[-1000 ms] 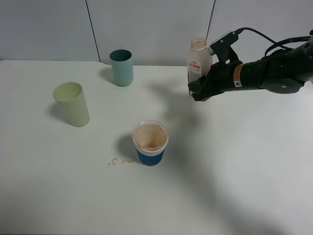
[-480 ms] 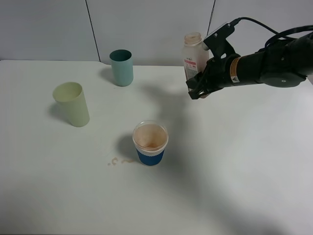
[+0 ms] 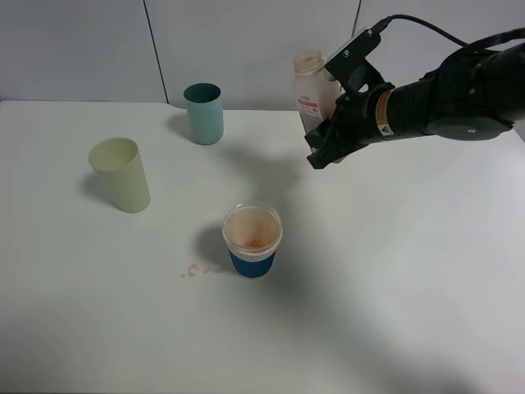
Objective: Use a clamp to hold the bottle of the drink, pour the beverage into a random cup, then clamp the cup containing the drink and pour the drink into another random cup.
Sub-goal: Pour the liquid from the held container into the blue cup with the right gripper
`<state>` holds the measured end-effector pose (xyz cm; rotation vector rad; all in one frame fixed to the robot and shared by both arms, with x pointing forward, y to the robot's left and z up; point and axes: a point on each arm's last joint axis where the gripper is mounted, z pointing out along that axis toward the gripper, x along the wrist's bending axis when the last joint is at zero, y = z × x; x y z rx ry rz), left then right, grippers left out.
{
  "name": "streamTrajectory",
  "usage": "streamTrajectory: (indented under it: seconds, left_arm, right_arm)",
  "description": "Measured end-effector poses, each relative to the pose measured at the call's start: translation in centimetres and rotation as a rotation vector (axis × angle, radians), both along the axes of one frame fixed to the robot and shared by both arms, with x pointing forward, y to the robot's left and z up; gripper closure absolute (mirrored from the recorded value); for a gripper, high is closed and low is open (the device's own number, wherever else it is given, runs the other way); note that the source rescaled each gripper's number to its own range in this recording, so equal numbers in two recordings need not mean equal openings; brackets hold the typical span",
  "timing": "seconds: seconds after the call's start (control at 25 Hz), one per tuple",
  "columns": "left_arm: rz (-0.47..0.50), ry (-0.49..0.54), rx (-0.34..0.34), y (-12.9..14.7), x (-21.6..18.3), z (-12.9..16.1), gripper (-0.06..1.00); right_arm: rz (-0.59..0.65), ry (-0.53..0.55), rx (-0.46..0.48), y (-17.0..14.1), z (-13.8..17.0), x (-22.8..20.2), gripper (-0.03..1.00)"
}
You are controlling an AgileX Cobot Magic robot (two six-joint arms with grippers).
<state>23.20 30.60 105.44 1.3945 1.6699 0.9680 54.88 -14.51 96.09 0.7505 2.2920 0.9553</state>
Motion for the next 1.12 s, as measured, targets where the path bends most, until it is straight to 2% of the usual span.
streamTrajectory:
  seconds: [0.4, 0.68, 1.12]
  left_arm:
    - [0.0, 0.0, 0.0, 0.0, 0.0, 0.0, 0.05]
    - [0.0, 0.0, 0.0, 0.0, 0.0, 0.0, 0.05]
    - [0.0, 0.0, 0.0, 0.0, 0.0, 0.0, 0.05]
  right_arm:
    - [0.094, -0.024, -0.174, 2.3, -0.1, -1.9, 0.94]
    - [0.186, -0.068, -0.338, 3.4, 0.4, -3.5, 0.94]
    - [0.228, -0.124, -0.509, 3.0, 2.9, -5.2, 0.94]
